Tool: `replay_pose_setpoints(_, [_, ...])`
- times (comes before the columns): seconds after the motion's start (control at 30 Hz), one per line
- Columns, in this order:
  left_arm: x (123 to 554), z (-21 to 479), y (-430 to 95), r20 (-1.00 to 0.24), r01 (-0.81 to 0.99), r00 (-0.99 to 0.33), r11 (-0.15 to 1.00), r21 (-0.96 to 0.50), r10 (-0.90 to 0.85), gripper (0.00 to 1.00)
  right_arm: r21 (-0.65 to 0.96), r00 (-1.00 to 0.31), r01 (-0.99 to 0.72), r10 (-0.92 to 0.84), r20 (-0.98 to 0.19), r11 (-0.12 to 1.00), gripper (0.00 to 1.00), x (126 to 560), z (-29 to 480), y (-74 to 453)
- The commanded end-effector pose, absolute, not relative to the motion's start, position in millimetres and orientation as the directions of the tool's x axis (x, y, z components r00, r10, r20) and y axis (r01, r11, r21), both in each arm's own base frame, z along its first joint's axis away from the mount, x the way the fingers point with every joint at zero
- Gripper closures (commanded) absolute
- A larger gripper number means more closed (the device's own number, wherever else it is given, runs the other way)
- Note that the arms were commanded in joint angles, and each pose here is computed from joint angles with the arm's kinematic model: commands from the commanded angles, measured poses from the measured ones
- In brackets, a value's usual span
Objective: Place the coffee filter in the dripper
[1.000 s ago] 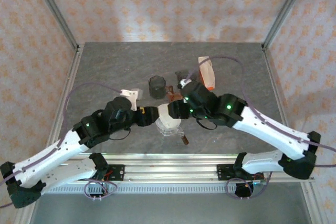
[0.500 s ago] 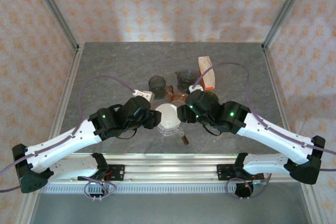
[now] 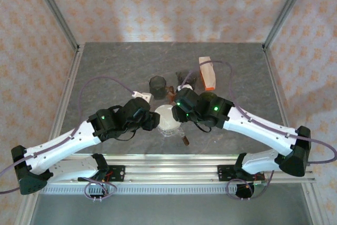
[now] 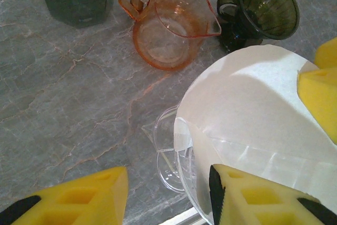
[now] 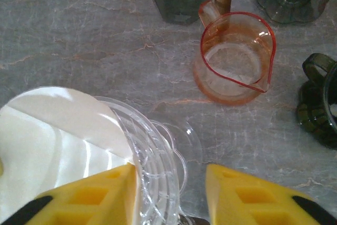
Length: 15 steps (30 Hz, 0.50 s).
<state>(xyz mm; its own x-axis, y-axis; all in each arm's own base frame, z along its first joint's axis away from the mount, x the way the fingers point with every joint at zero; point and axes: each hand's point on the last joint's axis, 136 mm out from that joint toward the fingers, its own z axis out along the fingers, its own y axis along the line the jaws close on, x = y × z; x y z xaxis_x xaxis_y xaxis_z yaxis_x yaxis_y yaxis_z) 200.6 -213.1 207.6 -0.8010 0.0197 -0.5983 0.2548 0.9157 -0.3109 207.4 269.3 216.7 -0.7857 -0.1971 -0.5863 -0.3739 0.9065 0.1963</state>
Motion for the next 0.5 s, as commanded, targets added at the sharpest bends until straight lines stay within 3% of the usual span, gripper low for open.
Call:
replay_pose_setpoints(0.0, [198.9,200.5,-209.2,-0.596,0.246,-0.803,0.925,-0.29,0.027,0.55,0.184,-0.765,-0.393,-0.21,-0.609,0.901,0.75,209.4,228.8,272.3])
replay_pose_setpoints(0.1, [199.3,198.2,-209.8,-0.595,0.245,-0.803,0.925,-0.289,0.027,0.55,0.154,-0.761,-0.391,-0.224,-0.609,0.908,0.91,212.2,224.8,269.9])
replay_pose_setpoints(0.17, [199.3,196.8,-210.6,-0.593,0.245,-0.804,0.925,-0.29,0.027,0.55,0.136,-0.76,-0.392,-0.237,-0.605,0.91,0.96,213.5,221.5,269.9])
replay_pose_setpoints(0.27, [199.1,196.5,-213.6,-0.589,0.246,-0.808,0.92,-0.306,0.02,0.54,0.114,-0.763,-0.396,-0.257,-0.593,0.911,0.99,214.3,216.1,270.1])
replay_pose_setpoints(0.47, [198.8,210.5,-221.4,-0.607,0.252,-0.794,0.886,-0.39,-0.041,0.42,0.082,-0.762,-0.396,-0.277,-0.586,0.915,0.99,215.1,209.9,268.3])
